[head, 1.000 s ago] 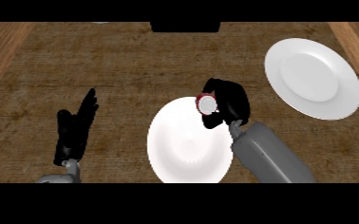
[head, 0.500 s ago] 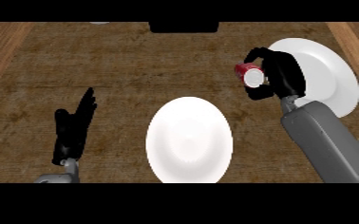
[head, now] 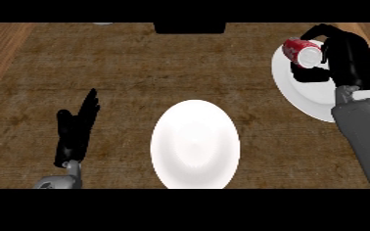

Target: Pick the can from the plate and place it in the plate

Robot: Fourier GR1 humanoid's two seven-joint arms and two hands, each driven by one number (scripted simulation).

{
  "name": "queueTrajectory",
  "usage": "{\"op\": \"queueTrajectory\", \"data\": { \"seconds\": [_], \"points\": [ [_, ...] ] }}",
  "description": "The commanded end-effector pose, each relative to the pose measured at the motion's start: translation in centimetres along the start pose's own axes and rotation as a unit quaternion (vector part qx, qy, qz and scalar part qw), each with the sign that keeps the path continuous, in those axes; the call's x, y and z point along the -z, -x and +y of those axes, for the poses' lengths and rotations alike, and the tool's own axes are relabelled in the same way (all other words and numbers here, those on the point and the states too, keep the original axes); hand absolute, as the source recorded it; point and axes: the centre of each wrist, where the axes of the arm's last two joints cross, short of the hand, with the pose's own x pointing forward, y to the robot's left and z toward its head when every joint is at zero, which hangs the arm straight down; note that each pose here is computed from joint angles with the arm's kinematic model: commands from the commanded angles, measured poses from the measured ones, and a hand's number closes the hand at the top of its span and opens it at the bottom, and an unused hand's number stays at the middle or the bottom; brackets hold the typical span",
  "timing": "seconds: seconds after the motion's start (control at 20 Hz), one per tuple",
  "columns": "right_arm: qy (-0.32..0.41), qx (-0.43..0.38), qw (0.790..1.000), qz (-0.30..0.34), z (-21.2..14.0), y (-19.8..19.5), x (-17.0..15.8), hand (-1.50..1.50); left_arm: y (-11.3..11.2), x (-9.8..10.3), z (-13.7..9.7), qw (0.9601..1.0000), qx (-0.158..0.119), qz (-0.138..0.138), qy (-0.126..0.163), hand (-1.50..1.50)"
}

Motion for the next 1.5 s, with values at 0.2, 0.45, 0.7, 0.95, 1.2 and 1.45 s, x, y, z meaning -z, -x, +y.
{"op": "queueTrajectory", "data": {
  "seconds": [0.2,0.45,0.7,0.95,1.2,1.45],
  "points": [
    [0.003,-0.015,0.998,0.066,0.4,6.1,2.2,1.5,0.1,-0.3,-0.1,1.0,0.004,0.002,0.004,0.0],
    [-0.009,-0.011,0.996,0.085,-0.2,8.9,4.3,1.5,-1.5,0.2,-2.5,0.9999,0.002,-0.009,0.006,0.0],
    [-0.051,-0.031,0.991,0.121,1.9,11.2,4.3,1.5,-1.2,0.1,-2.9,0.9998,0.002,-0.004,0.02,0.0],
    [-0.14,-0.027,0.981,0.131,1.2,13.8,4.1,1.5,-0.1,-0.3,-3.2,0.9998,0.001,-0.011,0.016,0.0],
    [-0.231,-0.02,0.96,0.157,2.1,15.7,2.8,-1.5,0.2,0.3,-2.1,0.9997,0.005,-0.015,0.017,0.0],
    [-0.248,0.021,0.964,0.096,-0.2,17.0,3.3,-1.5,-0.8,-0.2,-1.7,0.9997,0.008,-0.015,0.02,0.0]
  ]
}}
